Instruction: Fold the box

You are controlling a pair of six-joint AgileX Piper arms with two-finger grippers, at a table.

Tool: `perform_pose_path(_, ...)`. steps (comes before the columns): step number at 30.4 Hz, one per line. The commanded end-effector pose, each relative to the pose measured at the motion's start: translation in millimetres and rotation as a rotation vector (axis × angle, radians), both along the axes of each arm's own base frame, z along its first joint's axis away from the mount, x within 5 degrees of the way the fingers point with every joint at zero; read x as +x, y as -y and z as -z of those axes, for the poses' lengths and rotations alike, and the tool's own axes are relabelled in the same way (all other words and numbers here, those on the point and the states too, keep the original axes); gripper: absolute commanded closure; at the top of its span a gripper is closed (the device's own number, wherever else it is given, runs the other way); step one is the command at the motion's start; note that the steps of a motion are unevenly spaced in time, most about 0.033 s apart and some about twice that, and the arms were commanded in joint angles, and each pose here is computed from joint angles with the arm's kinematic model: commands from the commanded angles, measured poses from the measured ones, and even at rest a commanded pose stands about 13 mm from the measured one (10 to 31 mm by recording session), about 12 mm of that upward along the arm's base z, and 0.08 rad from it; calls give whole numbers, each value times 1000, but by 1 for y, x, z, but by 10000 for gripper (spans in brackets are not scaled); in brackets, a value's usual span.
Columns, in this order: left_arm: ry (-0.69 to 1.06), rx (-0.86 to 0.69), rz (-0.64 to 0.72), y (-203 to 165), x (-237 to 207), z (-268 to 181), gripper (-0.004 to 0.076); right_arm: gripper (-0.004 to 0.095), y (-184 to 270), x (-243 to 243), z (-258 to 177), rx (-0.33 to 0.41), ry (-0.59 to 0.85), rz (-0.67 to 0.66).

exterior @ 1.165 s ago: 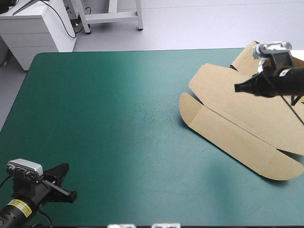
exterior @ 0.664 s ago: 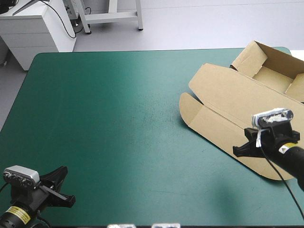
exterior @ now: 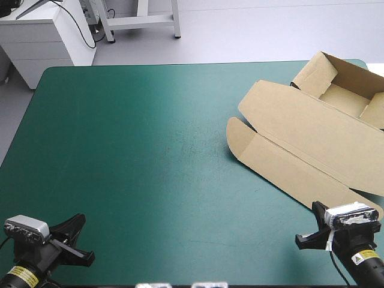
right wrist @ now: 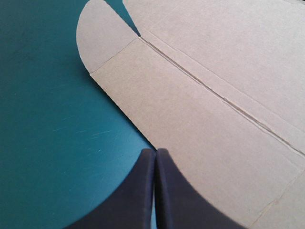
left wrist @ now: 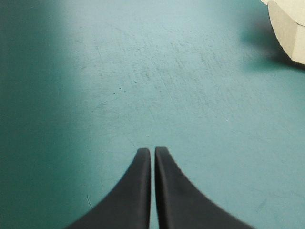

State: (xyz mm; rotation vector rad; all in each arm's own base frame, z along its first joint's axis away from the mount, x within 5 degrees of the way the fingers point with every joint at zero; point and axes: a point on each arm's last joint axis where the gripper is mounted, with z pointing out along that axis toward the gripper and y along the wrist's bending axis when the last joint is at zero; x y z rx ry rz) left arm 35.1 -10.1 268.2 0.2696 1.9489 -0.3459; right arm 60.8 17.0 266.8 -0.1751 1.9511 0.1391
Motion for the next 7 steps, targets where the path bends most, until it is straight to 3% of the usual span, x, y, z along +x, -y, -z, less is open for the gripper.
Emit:
perform_pose_path(1,81,-38,14,2,1,-14,717,928,0,-4,-9,11,50,4)
perform_pose_path(7,81,-38,14,2,1,-14,717,928,0,-7,-8,18,50,7)
